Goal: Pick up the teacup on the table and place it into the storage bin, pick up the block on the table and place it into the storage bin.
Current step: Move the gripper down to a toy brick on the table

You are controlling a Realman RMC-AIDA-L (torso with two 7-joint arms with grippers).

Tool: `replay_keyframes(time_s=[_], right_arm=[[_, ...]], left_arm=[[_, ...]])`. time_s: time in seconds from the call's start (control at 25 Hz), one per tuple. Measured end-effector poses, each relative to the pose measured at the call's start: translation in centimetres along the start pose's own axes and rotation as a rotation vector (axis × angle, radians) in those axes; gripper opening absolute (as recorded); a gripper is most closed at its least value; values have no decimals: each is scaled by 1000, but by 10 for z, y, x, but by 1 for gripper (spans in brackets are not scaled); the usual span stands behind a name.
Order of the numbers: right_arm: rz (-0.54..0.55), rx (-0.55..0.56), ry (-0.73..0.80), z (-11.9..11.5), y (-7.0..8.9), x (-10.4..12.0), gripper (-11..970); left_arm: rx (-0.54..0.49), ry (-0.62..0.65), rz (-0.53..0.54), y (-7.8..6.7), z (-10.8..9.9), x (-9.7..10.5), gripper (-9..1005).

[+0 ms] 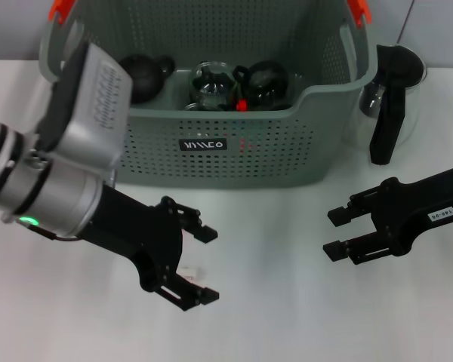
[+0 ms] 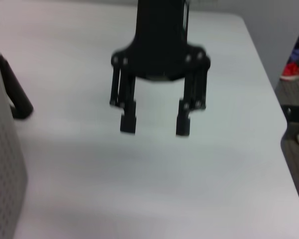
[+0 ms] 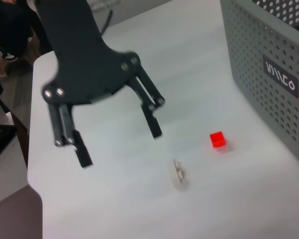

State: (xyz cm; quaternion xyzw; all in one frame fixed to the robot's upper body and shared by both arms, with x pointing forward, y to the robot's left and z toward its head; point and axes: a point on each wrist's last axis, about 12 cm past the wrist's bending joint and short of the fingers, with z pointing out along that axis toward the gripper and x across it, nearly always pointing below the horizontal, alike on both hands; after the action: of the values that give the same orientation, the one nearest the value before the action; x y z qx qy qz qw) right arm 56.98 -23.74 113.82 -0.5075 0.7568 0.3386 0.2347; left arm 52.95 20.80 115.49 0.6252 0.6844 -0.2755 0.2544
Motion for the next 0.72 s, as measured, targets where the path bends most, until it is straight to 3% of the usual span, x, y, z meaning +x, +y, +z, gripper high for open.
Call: replay_keyframes(time_s=[0.12,0.36,0.72], right_arm=[[8,-2,1,1,0,0,666],[27,-4,1,1,1,1,666],[37,-4,6,1,0,0,666]], left_arm=[[-6,67,-23,10,13,5,859],[-48,160,-30,17,23,8,860],[-59,323,9,23,35,-7,860]])
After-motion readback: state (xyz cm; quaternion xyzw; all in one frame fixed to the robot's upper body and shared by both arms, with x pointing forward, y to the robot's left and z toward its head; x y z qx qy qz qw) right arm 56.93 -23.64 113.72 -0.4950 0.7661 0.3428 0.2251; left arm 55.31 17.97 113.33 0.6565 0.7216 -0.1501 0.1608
